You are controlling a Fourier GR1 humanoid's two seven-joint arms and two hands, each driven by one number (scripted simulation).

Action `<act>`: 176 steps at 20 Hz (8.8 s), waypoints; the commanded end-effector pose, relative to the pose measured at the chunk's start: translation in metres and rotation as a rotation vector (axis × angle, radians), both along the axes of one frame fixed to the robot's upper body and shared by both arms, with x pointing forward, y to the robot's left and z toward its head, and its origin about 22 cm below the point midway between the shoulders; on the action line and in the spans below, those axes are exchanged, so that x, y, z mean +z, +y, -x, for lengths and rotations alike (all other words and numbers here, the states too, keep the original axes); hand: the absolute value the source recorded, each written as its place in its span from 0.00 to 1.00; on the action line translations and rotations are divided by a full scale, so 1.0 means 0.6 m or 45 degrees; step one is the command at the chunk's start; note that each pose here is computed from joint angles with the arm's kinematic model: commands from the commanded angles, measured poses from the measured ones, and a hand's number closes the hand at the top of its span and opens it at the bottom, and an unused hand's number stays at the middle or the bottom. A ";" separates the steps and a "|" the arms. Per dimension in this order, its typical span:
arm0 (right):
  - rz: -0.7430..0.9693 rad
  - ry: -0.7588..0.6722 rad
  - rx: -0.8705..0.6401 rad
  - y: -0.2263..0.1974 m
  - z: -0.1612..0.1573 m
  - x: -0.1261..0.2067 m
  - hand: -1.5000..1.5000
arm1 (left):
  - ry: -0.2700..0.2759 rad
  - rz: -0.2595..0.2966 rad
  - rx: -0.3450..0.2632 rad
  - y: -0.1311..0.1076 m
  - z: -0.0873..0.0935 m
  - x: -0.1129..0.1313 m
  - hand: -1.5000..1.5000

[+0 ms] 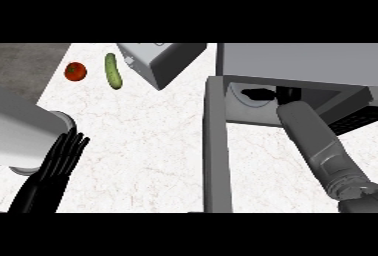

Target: Pick up the milk, place it into the microwave and close the microwave

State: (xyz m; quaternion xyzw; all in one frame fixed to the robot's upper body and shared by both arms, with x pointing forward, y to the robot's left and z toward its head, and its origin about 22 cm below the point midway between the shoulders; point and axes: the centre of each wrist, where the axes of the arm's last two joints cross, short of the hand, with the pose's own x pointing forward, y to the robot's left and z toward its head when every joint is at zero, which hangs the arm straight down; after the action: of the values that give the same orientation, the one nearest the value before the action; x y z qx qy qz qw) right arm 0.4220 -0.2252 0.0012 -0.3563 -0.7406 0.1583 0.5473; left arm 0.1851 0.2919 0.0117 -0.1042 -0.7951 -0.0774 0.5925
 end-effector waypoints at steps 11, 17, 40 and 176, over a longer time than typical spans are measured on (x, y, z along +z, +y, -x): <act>-0.363 0.023 0.071 0.002 0.074 -0.108 0.00 | -0.014 0.008 -0.042 -0.030 0.024 -0.003 0.00; -0.450 -0.011 0.157 -0.053 0.120 -0.150 0.00 | 0.026 -0.001 -0.059 -0.042 0.022 -0.016 0.00; -1.010 -0.064 0.474 -0.090 0.293 -0.249 0.00 | 0.091 -0.120 -0.245 -0.098 -0.027 0.001 1.00; -0.948 -0.170 1.221 -0.213 0.398 0.235 0.00 | -0.213 -0.621 0.213 -0.442 -0.330 0.030 0.00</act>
State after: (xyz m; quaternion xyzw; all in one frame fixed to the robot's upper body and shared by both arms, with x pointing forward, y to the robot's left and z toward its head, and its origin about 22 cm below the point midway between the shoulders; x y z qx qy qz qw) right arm 0.1846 -0.3517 0.1400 0.2261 -0.8552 0.0959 0.4564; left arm 0.3465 -0.0034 0.0212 -0.0011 -0.8339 -0.2553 0.4894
